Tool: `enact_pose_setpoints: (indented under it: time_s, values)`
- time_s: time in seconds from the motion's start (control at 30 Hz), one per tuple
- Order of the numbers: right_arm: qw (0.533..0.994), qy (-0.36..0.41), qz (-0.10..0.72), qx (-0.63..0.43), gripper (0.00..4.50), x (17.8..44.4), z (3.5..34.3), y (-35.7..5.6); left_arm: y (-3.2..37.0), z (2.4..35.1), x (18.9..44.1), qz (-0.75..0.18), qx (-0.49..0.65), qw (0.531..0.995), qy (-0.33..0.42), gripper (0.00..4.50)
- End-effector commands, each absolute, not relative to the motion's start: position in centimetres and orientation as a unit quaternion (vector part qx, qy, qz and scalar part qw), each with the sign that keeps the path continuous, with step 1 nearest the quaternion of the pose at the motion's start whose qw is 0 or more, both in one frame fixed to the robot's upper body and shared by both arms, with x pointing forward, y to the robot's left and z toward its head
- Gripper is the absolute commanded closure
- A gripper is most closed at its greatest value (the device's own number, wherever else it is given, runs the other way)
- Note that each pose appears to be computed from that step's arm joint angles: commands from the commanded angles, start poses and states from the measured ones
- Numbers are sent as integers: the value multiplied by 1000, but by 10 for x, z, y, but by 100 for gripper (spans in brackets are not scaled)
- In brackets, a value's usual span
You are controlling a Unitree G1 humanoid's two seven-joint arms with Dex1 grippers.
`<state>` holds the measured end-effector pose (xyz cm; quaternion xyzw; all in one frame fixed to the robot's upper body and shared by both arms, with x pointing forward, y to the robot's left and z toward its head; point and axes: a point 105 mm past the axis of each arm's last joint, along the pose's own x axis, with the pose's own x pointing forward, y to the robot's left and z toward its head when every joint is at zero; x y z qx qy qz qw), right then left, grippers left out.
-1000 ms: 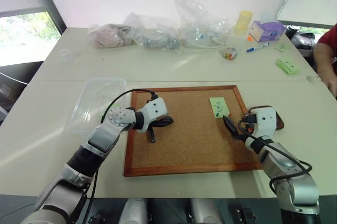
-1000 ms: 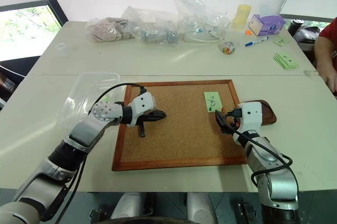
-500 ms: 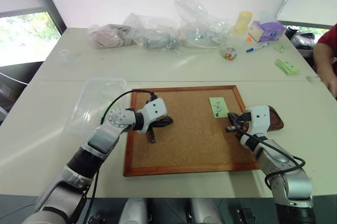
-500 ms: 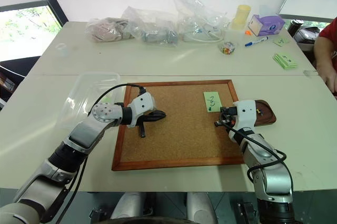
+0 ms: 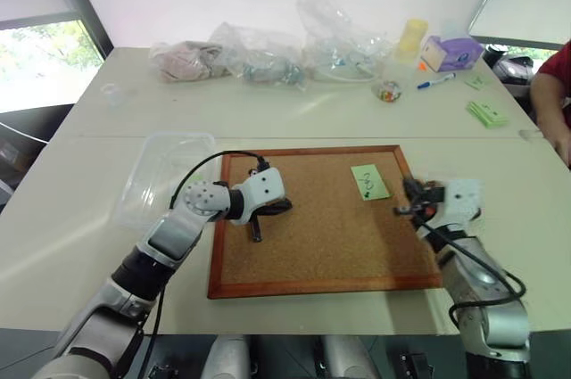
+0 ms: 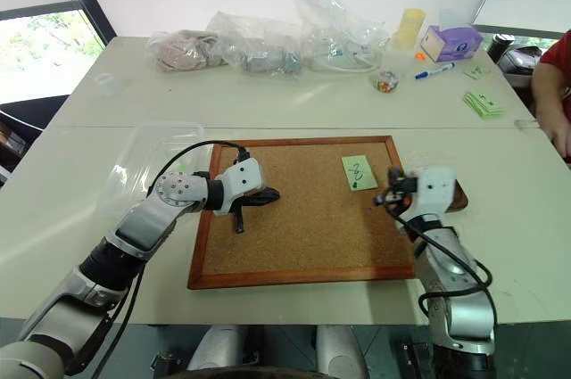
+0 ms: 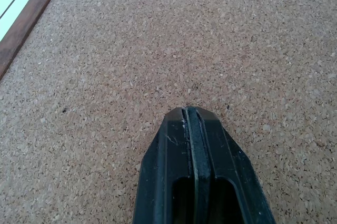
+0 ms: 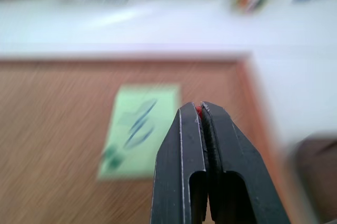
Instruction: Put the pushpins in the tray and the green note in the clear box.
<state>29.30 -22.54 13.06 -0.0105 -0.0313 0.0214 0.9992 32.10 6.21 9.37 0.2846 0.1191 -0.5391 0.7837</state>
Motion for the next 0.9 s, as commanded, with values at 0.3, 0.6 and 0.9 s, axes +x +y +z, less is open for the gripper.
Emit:
enact_pose_setpoints:
  time_s: [0.3,0.6,0.9]
  values:
    - [993,-44,-101,-39,447,286,140,-271,77,68,321,-525,297,776,181,450]
    - [990,35,-137,-11,447,289,110,-284,75,68,321,-527,298,776,176,450]
    - [988,63,-139,4,447,295,101,-288,72,69,321,-528,298,777,170,450]
